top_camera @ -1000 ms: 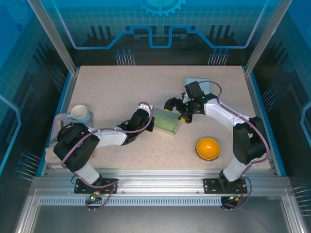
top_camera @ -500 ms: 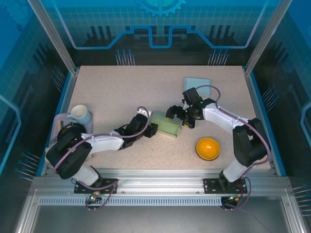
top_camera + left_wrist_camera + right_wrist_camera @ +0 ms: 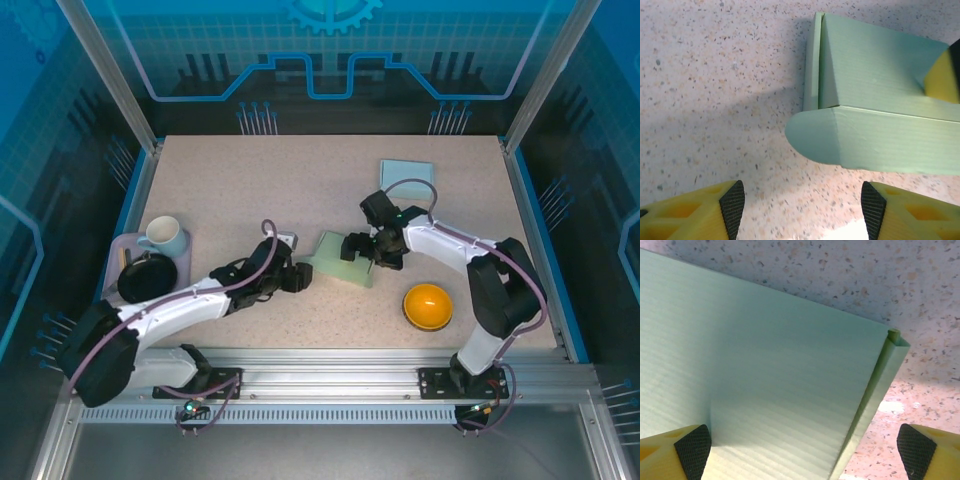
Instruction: Fold the paper box
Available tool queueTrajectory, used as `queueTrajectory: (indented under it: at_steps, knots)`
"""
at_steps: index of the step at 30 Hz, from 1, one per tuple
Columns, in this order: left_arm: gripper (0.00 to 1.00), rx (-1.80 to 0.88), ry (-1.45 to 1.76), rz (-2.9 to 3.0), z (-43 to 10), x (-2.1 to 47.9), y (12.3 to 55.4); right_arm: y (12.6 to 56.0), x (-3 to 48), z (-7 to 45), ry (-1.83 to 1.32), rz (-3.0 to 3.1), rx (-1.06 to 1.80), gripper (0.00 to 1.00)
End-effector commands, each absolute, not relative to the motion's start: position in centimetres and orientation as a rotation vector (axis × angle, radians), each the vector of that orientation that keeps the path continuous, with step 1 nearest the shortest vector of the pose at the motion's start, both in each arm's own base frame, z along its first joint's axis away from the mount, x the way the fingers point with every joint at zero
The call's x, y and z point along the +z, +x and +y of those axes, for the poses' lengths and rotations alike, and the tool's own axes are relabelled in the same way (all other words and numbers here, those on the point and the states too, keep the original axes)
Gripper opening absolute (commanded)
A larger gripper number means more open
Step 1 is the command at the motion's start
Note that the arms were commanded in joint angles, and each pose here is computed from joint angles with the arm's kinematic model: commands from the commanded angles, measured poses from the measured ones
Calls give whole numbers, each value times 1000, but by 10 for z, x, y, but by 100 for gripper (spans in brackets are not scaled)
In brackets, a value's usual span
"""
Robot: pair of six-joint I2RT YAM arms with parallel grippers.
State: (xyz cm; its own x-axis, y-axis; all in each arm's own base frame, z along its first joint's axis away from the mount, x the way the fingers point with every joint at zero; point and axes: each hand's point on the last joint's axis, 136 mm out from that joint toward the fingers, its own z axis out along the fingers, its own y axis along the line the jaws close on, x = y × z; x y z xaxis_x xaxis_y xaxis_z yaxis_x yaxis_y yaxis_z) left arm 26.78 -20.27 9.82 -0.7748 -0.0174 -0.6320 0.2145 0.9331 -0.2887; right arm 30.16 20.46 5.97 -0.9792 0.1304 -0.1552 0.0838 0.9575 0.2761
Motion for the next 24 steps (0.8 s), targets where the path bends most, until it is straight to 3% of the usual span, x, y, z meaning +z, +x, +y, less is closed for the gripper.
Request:
queueTrajectory:
  at_steps: [1,7,14,24]
  knots:
    - [66,-513,71,2497,-194,96,244,302,57,199,79,2939,248,99]
    - [68,-560,-75,2530,-187,103,246,306,47,198,1,2922,161,100]
    - [71,-630,-143,2558,-215,111,282,320,45,204,-92,2895,136,99]
    - [73,-696,-300,2655,-245,83,318,331,39,200,-187,2875,79,99]
